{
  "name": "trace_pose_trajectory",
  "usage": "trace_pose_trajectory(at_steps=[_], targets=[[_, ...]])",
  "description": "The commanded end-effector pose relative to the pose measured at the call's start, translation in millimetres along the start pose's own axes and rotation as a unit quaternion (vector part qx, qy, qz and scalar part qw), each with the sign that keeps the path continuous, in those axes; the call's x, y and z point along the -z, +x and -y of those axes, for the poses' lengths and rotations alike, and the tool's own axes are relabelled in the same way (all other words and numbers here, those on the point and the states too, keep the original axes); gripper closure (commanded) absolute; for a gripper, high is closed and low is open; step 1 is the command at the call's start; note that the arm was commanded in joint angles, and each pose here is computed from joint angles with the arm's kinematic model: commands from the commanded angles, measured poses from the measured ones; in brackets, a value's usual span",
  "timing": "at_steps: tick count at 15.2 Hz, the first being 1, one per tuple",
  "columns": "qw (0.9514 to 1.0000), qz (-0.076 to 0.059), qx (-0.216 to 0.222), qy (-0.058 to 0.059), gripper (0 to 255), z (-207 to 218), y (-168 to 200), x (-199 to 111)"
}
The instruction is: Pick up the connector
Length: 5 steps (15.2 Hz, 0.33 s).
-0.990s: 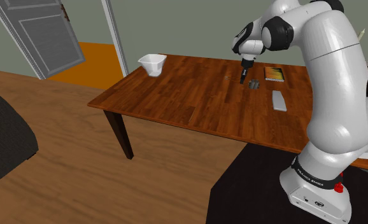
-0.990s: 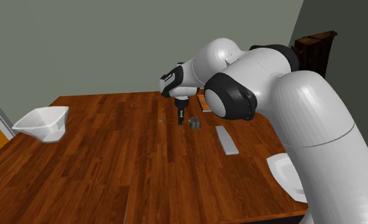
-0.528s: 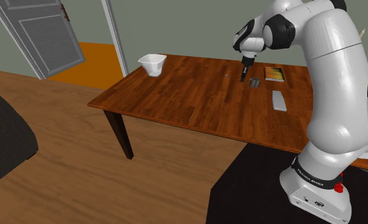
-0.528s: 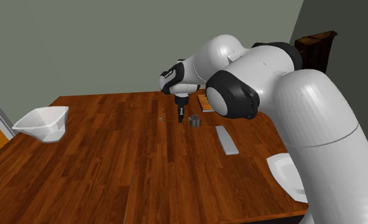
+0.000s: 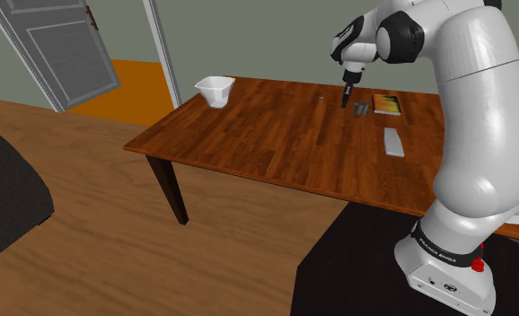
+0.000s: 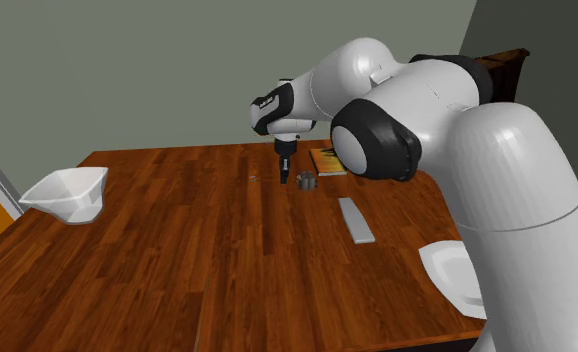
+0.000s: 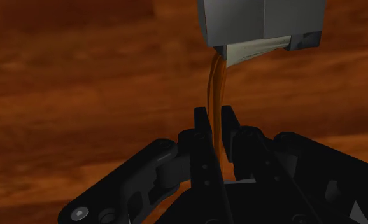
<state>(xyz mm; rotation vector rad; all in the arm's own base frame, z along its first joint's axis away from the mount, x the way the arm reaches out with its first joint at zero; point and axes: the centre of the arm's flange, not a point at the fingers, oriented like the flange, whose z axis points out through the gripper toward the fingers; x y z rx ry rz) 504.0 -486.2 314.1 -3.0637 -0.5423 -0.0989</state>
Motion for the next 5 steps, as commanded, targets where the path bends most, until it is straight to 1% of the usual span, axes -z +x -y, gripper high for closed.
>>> trace_pose_trajectory(at_steps=[1, 3, 5], targets=[[1.0, 0.0, 0.0, 0.0, 255, -1, 2, 11], [1.0, 0.0, 0.0, 0.0, 255, -1, 3, 21], [1.0, 0.0, 0.0, 0.0, 255, -1, 3, 22]])
